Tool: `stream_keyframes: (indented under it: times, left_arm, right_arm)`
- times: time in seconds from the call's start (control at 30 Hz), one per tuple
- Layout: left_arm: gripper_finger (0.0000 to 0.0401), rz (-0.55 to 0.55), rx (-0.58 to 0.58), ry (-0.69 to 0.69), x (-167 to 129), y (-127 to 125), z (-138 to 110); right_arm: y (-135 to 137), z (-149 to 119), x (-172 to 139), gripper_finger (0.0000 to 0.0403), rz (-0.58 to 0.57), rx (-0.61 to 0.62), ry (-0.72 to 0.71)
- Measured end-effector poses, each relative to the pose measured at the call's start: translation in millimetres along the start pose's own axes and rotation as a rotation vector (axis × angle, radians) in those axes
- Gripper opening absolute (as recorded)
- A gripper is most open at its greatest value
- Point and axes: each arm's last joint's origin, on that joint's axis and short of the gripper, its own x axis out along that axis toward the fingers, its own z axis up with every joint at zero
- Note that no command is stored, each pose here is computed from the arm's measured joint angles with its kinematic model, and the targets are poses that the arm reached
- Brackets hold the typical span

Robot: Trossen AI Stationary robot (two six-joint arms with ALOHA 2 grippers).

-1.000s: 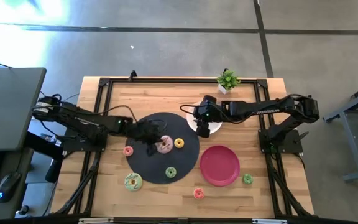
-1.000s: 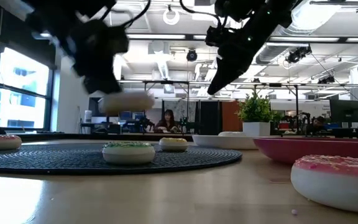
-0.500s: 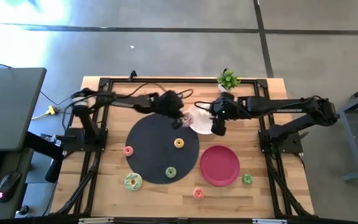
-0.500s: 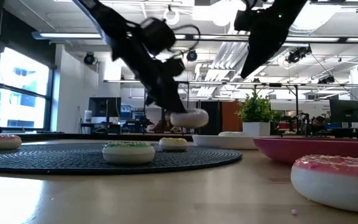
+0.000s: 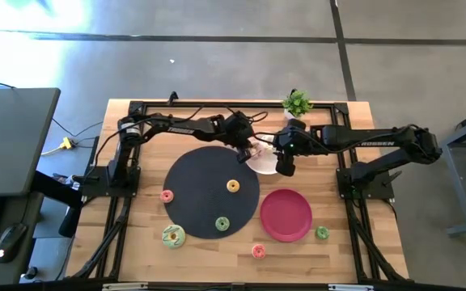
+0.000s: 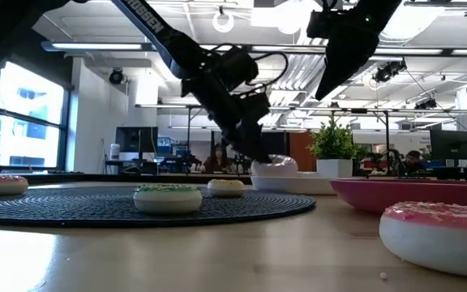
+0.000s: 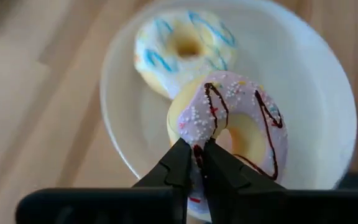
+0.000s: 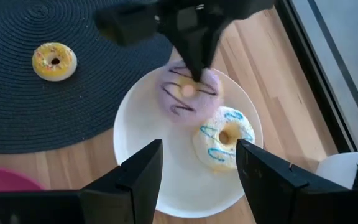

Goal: Pick & Place donuts
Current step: Put the big purple donut into the white plate

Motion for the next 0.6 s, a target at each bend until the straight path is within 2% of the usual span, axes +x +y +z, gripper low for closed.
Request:
stream_keyframes:
  times: [0.1, 0.43, 0.6]
  left_arm:
    - [0.0047, -0.006, 0.0, 0.024, 5.8, 0.4, -5.1]
    - [0.0155, -0.053, 0.071, 0.001, 5.5, -4.2, -2.6]
    - [0.018, 0.018, 0.1, 0.054, -0.7, -2.5, 3.5]
  right_arm:
    - [0.0, 0.0, 0.1, 0.0193, 0.0, -0.001, 0.0]
    - [0.0, 0.0, 0.1, 0.0193, 0.0, 0.0, 0.0]
    - [0.2, 0.0, 0.2, 0.0193, 0.006, 0.001, 0.001]
